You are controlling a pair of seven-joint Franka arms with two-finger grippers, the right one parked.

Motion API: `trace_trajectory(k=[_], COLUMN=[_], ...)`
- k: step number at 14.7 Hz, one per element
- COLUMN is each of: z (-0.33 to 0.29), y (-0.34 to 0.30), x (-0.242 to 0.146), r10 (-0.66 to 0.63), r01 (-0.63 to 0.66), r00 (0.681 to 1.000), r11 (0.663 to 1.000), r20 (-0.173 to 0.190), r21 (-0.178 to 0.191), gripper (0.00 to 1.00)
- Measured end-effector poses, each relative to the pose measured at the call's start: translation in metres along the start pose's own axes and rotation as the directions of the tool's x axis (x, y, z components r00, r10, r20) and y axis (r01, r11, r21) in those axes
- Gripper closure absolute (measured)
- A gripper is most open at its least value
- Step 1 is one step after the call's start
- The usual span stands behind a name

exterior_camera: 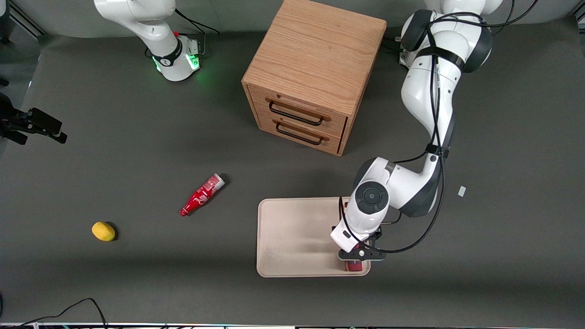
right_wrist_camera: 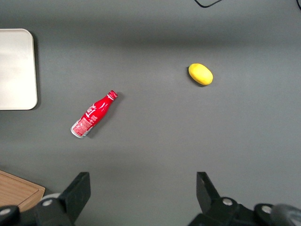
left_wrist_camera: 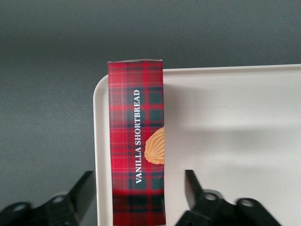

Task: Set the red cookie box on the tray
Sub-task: 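Lower the cookie box onto the tray and open the left gripper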

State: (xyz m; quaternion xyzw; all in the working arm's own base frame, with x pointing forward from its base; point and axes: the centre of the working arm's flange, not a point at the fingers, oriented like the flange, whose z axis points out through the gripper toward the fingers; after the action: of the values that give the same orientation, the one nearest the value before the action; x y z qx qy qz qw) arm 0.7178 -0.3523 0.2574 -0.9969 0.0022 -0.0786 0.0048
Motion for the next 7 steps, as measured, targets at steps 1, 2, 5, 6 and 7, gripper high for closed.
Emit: trace_trajectory(k=[1,2,5,6,7], z=[-0.004,-0.011,-0.067,-0.095,-0.125], y=[-0.001,-0.002,-0.008,-0.012,-0.019], x=[0.000,0.001,0.003,0.004,0.004], r10=[-0.002,-0.005,-0.014,-0.011,0.007], r01=[0.002,0.005,0.011,0.007,-0.013], r00=[1.000,1.000,0.998,0.997,0.997], r11=[1.000,1.000,0.999,0.998,0.998], r20=[0.011,0.025,0.067,0.073,0.078], r21=[0.008,0.018,0.050,0.059,0.066], gripper=[0.00,0.00,0.00,0.00,0.00])
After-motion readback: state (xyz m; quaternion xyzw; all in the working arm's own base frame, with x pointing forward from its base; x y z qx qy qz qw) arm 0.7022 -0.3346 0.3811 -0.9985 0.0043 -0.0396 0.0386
